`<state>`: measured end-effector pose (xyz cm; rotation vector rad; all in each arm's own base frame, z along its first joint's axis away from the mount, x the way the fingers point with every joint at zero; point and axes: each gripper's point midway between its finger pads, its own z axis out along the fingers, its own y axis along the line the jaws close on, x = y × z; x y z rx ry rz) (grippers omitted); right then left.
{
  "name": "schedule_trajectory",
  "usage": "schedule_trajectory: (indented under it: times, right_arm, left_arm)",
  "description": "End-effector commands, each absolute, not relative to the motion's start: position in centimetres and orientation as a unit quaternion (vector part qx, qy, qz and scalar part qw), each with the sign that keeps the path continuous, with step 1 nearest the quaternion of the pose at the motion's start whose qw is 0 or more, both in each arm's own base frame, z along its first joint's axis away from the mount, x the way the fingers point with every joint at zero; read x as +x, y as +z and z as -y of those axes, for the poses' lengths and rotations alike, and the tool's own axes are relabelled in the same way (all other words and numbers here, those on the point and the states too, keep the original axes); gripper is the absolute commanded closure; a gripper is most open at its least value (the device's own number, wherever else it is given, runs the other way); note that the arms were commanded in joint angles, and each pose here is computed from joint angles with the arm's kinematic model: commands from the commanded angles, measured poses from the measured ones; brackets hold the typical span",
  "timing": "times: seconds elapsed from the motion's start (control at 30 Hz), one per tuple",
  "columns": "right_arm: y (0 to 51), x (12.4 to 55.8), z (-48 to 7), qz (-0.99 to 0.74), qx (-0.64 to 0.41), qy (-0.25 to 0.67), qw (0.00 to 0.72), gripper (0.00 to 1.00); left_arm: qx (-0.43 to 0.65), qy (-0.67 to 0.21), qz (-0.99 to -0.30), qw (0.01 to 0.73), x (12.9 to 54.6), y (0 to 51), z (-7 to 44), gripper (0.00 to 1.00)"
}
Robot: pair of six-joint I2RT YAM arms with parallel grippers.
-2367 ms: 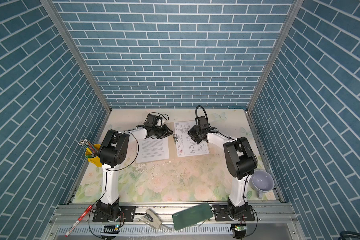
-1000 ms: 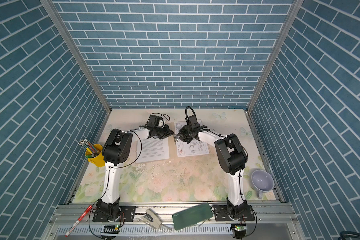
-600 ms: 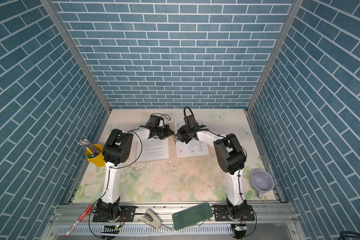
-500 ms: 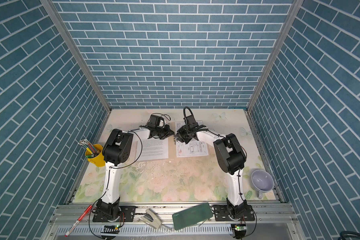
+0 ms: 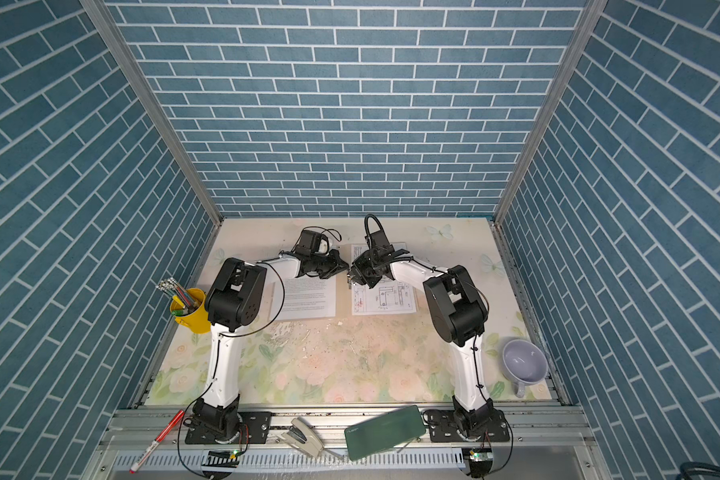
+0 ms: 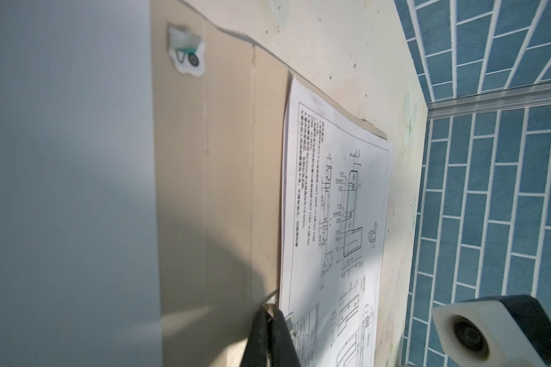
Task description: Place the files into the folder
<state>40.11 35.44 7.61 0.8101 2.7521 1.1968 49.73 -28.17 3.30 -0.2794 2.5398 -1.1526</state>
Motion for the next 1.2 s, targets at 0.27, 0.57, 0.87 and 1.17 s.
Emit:
schedule_trajectory:
  times: [0.27, 0.57, 0.87, 1.17]
  right_arm:
    - [7.9, 40.5, -36.1, -0.881, 0.275, 0.386, 0.006, 0.83]
    - [7.4, 40.5, -36.2, -0.881, 0.276, 0.385, 0.002, 0.85]
    - [7.4, 40.6, -36.7, -0.878, 0.277, 0.391, -0.001, 0.85]
    - [6.9, 40.4, -37.1, -0.877, 0.279, 0.392, -0.005, 0.88]
  left_arm:
    - [-0.103, -0.389, -0.901, 0.165, 49.6, 1.4, 27.9, 0.93]
    - [-0.103, -0.384, -0.903, 0.165, 49.5, 1.3, 27.8, 0.94]
    - [-0.103, -0.380, -0.904, 0.165, 49.5, 1.2, 27.7, 0.94]
    - [-0.104, -0.375, -0.906, 0.164, 49.4, 1.0, 27.5, 0.94]
